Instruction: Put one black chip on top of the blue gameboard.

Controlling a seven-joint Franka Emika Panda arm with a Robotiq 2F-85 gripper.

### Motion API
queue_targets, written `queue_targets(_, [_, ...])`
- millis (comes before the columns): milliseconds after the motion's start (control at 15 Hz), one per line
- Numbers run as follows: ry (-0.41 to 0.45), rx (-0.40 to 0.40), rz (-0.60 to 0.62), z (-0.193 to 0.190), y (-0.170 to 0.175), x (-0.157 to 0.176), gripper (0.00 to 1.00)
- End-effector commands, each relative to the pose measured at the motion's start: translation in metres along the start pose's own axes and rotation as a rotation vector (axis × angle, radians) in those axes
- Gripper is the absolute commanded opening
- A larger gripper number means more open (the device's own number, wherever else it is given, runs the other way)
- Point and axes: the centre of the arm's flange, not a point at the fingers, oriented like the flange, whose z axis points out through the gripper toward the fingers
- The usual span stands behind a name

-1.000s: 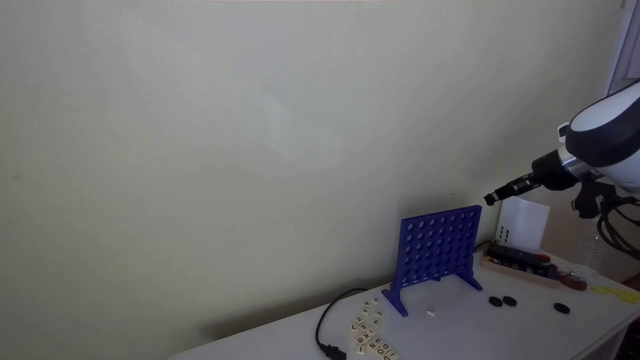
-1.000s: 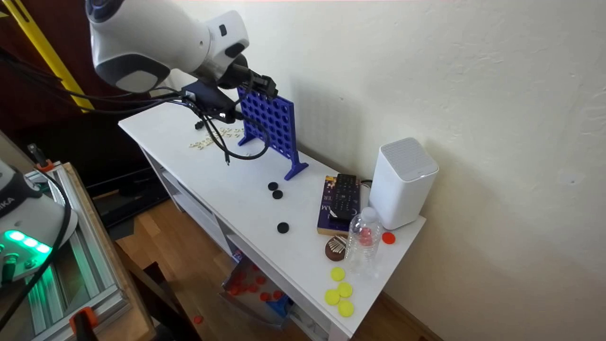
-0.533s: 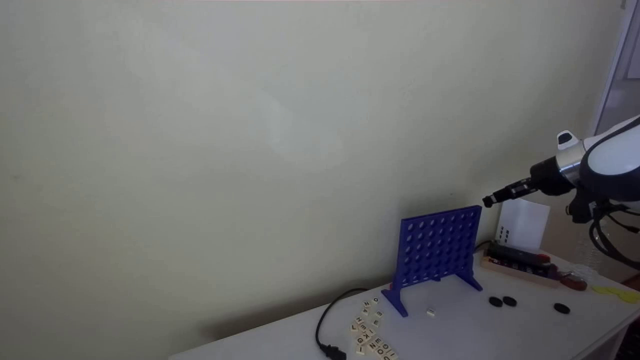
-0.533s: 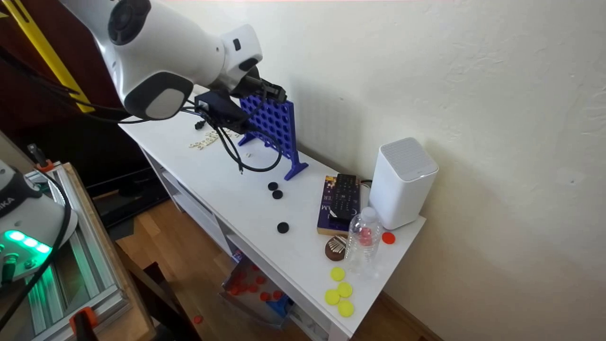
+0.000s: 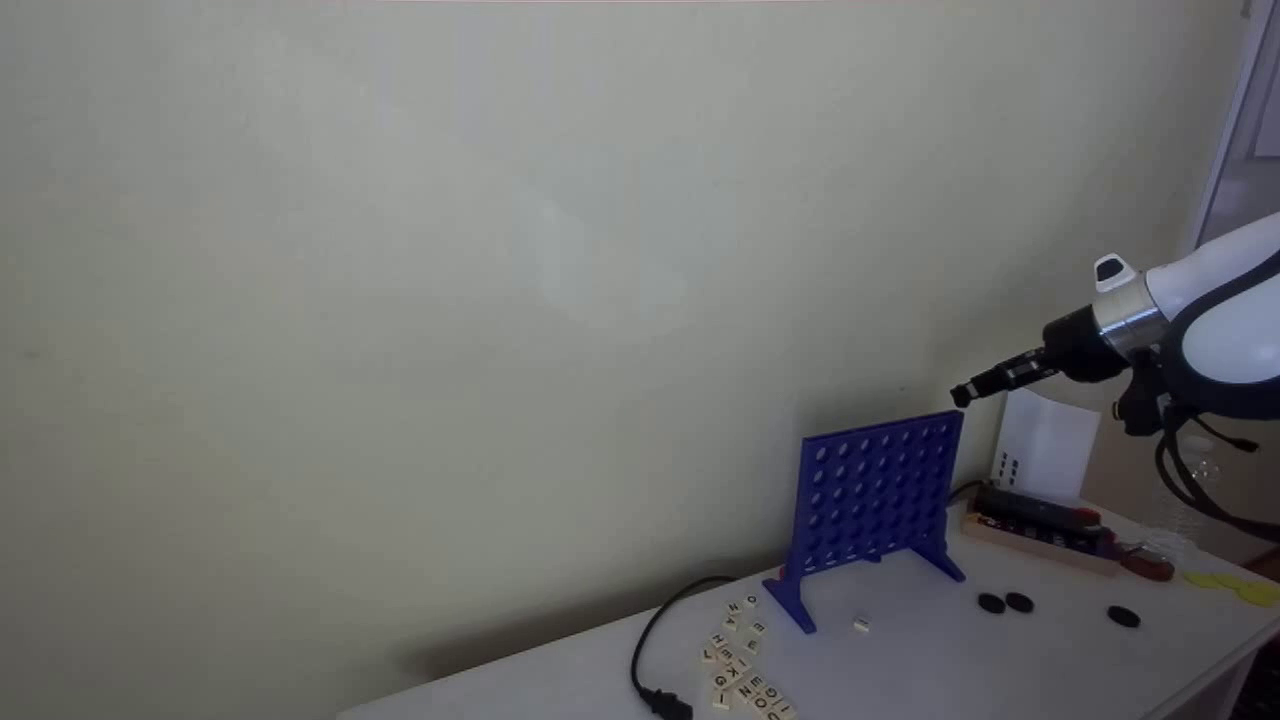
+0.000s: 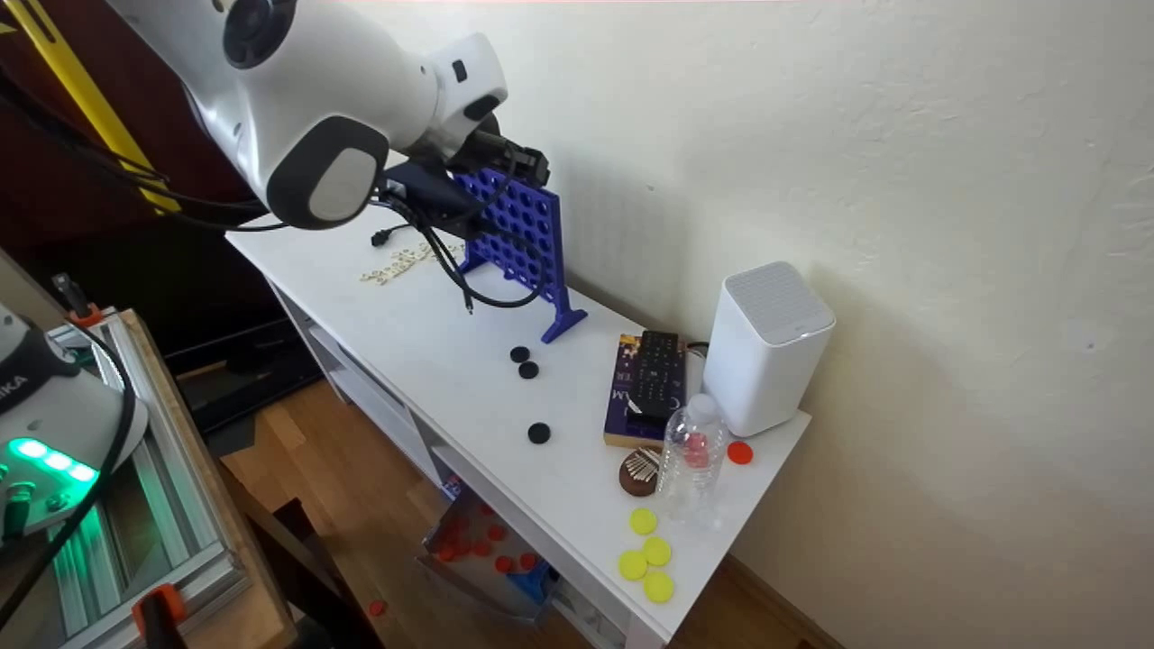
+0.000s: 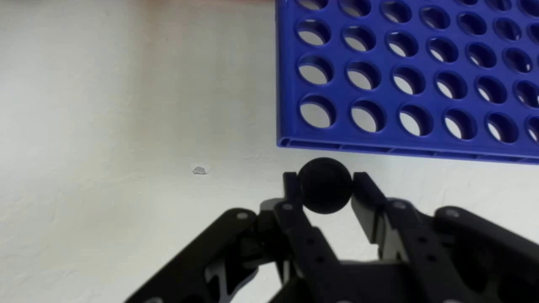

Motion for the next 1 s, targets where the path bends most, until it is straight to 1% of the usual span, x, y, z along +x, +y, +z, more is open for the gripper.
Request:
queue_targets(0, [-0.034,-0.014,-0.011,-0.0082,-0.0013,0.0092,0.12])
queue_targets(467, [-0.122,-0.022,-0.033,-0.0081,-0.0006,0.0112,0.12])
queue_targets(933, [-0.119,-0.035,-0.041,-0.0045,0.0008,0.0168,0.12])
